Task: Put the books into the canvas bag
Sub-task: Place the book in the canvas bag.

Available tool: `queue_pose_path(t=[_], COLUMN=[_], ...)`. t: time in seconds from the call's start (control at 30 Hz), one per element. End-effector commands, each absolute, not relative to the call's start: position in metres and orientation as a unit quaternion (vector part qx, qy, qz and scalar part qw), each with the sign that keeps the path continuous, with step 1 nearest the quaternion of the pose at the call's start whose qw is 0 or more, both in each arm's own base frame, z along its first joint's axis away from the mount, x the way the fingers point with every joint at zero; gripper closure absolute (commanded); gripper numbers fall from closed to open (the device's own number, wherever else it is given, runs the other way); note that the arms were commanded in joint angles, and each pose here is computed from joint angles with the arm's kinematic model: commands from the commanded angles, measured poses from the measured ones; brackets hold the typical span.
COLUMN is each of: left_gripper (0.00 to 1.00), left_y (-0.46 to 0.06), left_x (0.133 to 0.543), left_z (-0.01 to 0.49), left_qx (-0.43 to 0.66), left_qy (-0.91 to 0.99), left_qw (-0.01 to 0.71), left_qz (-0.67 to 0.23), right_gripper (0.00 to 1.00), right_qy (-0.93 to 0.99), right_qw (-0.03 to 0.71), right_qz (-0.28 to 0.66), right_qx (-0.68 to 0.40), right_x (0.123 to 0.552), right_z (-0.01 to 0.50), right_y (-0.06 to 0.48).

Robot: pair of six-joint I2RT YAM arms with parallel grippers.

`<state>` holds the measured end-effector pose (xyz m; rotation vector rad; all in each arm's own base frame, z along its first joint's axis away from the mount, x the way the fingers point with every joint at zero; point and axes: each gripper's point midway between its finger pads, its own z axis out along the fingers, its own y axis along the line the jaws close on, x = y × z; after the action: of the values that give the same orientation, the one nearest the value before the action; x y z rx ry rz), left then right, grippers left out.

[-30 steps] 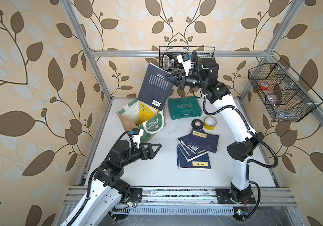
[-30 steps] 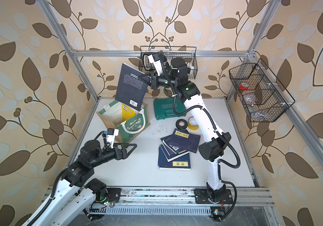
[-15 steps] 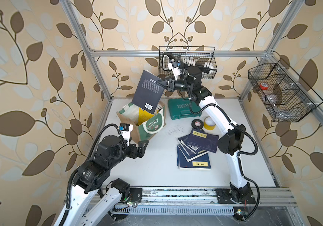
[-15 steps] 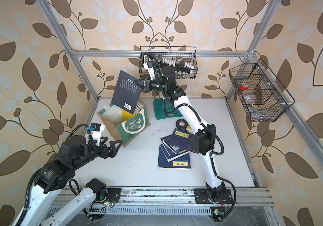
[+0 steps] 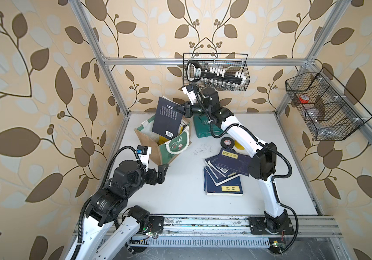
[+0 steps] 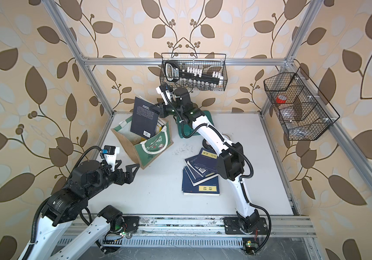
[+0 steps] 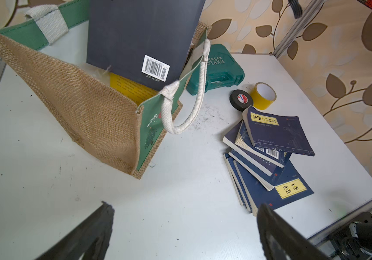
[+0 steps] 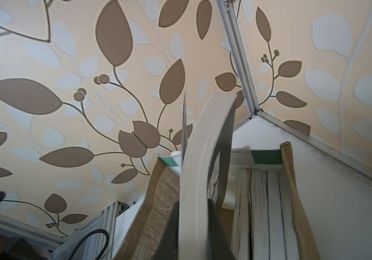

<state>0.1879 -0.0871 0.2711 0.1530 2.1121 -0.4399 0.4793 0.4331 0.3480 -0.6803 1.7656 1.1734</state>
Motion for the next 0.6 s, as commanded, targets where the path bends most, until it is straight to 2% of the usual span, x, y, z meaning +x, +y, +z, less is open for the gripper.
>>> queue_pose_path(t=[0.0,0.2,0.57], left_gripper=[0.01,0.01,0.01], left_y=[-0.089,-0.09,-0.094], left_x=[0.194,0.195,0.202], left_z=[0.272,0.271,0.264], left_qx=[0.068,0.07,0.072], left_qy=[0.859,0.86,0.868], left_qw=[0.477,0.474,0.459], left_qz=[-0.174,-0.175,-0.173], right_gripper=[1.0,1.0,1.0], right_qy=[0.694,0.711,0.709], right_qw=[0.506,0.544,0.549], right_qz=[0.423,0.336,0.319], right_qx=[-0.289,-0.294,-0.306], right_x=[0.475,0.474,0.472], right_z=[0.372,0.337,0.302], right_y=[0.434,0.446,0.464])
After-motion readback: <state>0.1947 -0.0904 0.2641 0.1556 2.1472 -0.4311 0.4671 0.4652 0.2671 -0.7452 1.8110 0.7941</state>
